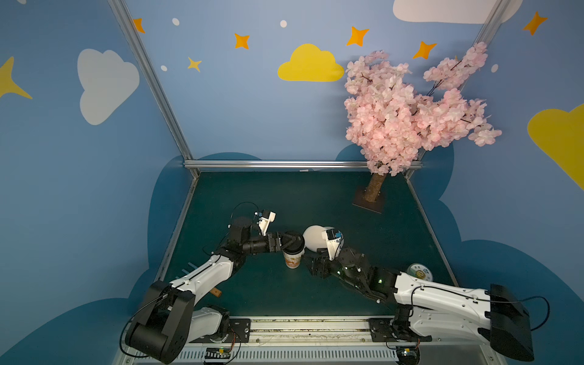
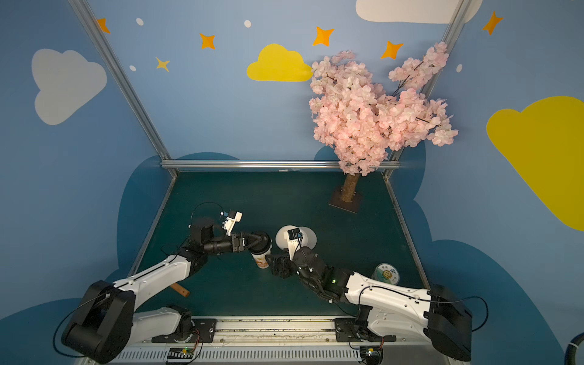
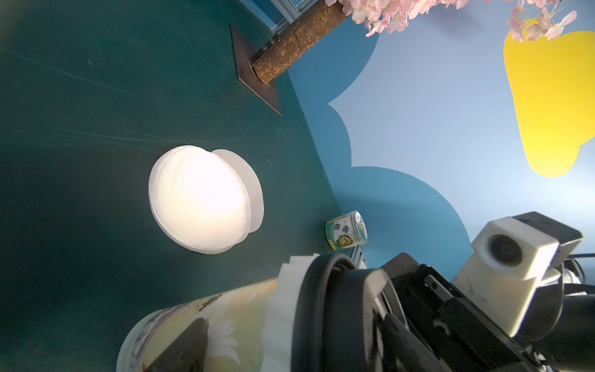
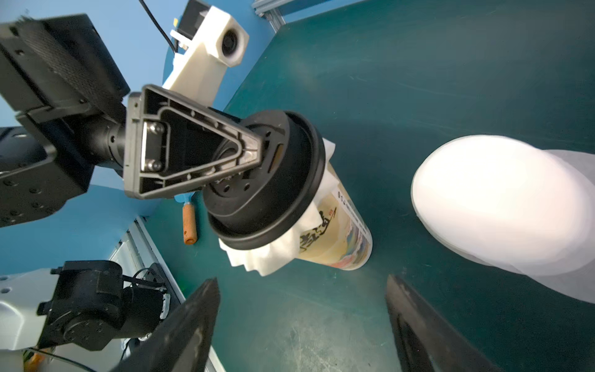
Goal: Put the leak-proof paper on the milk tea cups
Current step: Secure the cup lid on the cup.
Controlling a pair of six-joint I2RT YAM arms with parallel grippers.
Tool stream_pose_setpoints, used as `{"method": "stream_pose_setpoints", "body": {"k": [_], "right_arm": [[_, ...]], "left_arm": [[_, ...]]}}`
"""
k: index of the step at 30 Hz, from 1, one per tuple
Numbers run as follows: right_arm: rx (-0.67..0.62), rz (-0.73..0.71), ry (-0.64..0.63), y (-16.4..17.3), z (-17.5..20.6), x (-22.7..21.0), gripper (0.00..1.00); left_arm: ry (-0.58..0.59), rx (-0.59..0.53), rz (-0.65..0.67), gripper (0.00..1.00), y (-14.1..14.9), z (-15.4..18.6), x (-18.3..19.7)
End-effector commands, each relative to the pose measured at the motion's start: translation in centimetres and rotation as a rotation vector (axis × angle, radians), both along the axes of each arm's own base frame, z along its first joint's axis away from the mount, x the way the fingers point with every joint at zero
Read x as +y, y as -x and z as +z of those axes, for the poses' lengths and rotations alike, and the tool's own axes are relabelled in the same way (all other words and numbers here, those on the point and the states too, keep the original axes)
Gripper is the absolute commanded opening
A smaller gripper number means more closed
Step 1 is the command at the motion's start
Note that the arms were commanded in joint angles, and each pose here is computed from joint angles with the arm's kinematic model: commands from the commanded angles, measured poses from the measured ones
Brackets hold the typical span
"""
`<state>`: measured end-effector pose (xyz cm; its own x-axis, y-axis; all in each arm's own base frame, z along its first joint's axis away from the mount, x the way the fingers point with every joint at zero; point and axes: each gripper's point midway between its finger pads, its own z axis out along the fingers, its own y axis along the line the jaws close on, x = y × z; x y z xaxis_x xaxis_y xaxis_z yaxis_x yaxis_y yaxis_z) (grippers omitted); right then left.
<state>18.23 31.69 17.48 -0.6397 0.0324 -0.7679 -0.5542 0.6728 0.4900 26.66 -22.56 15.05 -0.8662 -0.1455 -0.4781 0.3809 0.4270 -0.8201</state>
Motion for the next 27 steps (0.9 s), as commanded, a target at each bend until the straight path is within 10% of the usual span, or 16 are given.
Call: {"method": "stream_pose_setpoints", "body": {"k": [1,19,27], "right_arm": [[-0.007,0.058,-0.081,-0.3,2.3,1.7,0.83],[0.024,0.006,-0.016,-3.1,-1.1,2.3,0.83],[0.227,-0.121,0.051,-2.8,-7.7,-1.1,0.81]], "left_arm": [[-0.226,0.321,0.050,0.82,4.0,-9.9,2.7],[-0.224,0.320,0.039,0.82,3.9,-10.0,2.6],[-0.228,0.320,0.035,0.82,4.0,-10.0,2.6]]}}
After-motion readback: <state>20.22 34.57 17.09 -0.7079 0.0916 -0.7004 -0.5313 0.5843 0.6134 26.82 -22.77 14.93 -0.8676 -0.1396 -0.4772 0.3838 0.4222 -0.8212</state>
